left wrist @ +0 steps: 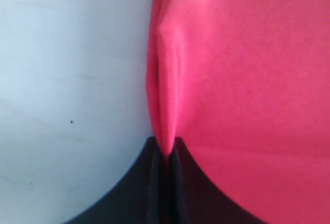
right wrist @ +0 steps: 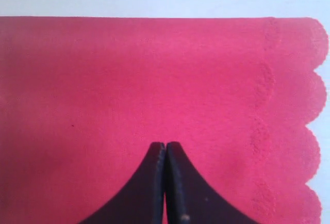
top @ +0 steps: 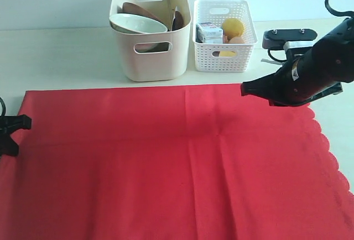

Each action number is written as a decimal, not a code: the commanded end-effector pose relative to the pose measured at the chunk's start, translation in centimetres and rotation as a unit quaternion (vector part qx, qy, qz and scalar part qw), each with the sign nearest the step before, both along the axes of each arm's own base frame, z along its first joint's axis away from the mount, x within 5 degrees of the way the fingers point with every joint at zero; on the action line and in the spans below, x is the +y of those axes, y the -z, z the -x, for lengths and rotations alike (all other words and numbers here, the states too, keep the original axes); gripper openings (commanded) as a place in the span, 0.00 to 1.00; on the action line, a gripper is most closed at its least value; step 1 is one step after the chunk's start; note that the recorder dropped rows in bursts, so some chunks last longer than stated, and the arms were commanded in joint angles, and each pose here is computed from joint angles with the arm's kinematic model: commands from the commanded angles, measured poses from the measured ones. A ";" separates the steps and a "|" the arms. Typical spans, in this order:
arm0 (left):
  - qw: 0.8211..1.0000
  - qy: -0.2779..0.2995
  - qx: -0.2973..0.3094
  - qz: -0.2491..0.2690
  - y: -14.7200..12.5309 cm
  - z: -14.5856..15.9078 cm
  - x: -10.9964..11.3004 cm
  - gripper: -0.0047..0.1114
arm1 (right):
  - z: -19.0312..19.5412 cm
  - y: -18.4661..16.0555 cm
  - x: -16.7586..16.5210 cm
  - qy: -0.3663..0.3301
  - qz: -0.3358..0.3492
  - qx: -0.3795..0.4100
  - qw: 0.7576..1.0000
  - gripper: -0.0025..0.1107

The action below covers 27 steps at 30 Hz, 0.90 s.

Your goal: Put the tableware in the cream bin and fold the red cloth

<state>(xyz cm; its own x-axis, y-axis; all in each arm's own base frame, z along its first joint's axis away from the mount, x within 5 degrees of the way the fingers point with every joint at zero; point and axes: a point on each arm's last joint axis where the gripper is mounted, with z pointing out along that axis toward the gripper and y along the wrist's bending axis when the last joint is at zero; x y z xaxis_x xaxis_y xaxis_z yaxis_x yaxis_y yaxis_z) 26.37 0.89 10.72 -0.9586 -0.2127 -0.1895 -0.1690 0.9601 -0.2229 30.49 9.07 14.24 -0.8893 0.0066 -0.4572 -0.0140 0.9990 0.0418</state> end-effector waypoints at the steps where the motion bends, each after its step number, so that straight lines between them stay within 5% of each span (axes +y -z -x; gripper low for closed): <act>1: 0.999 0.025 0.032 0.001 0.1 -0.1 0.9 0.04 | 0.1 0.1 0.3 0.014 -0.021 0.003 1.000 0.02; 9: 0.999 0.041 -0.021 -0.003 -3.6 -1.5 0.9 0.04 | 2.3 0.1 5.6 -0.130 -0.012 0.004 0.991 0.02; 16: 0.997 0.039 -0.074 0.003 -7.1 -0.9 0.5 0.04 | 3.3 0.0 7.5 -0.169 -0.009 0.001 0.986 0.02; 27: 0.980 0.125 -0.155 0.019 -12.5 -0.6 -5.3 0.04 | 3.2 0.8 7.5 -0.169 -0.005 0.013 0.986 0.02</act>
<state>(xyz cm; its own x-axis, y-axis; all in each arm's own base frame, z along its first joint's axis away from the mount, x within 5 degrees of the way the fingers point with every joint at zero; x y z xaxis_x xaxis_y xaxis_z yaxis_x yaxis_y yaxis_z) 26.80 -3.17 21.60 -0.8996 0.0065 -0.4368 0.1256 0.9615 -0.2443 27.25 16.53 13.97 -0.8536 -0.2728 -0.4439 -0.3329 0.9409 0.0620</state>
